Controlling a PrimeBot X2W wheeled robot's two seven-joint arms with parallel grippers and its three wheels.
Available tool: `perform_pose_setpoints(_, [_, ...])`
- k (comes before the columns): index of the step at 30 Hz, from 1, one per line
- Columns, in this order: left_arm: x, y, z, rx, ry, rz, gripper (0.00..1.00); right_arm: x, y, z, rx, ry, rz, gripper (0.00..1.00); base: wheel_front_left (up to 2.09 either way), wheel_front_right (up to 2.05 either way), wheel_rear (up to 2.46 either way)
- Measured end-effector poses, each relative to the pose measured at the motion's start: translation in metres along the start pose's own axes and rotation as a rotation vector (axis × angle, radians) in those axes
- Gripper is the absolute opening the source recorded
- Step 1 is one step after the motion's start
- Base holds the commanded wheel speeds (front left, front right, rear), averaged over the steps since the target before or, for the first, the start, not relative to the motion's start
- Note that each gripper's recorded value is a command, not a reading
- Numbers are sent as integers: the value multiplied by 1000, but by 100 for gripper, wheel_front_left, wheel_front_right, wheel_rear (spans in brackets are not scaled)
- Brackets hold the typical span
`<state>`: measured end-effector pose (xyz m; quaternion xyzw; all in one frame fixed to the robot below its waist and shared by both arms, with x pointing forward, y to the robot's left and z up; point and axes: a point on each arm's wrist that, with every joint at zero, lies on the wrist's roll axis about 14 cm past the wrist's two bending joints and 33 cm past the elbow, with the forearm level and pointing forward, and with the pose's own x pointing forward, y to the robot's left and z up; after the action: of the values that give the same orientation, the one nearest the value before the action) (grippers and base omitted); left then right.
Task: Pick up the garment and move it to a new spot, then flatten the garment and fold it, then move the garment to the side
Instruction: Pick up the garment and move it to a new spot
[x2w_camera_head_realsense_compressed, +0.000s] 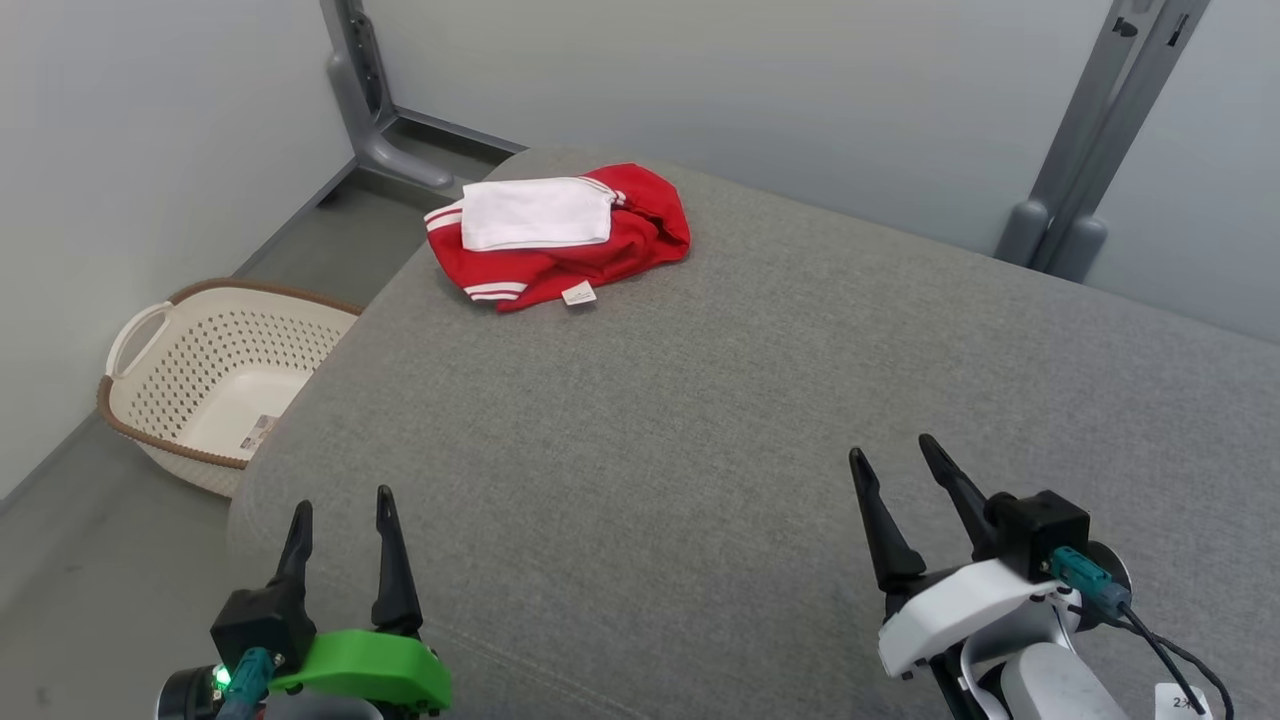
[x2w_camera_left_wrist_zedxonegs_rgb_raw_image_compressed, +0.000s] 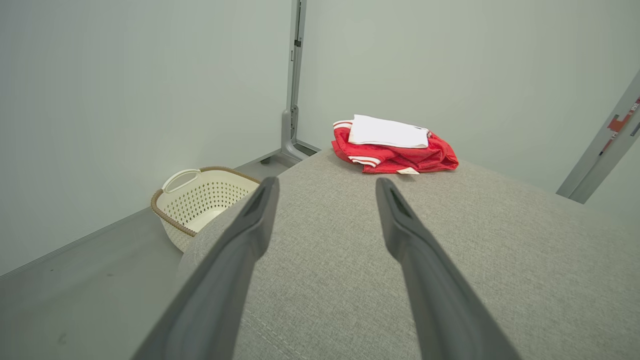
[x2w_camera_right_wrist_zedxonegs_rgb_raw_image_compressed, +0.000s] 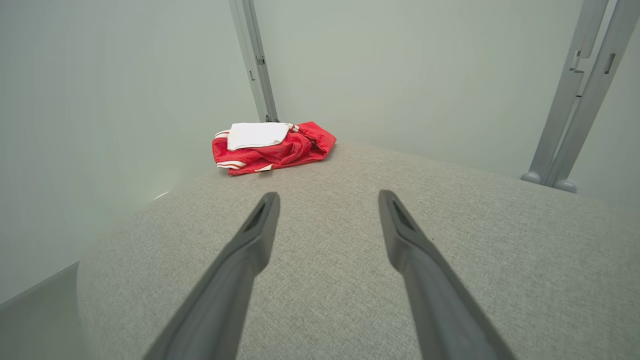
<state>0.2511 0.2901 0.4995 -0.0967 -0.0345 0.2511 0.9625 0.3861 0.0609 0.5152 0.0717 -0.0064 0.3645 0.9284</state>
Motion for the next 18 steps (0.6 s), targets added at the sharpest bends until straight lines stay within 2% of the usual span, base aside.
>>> perform_pose_setpoints(6, [-3,2,-4,1,10,6,100,8,6,4,-4,-16,24,100,0,0,0])
perform_pose_setpoints(14, [-3,2,-6,4,22,-7,100,8,-4,11,-24,-34,-4,100,0,0,0])
perform_pose_setpoints(18, [14,18,20,42,-35,6,100,4,-9,6,-33,-15,-18,100,0,0,0])
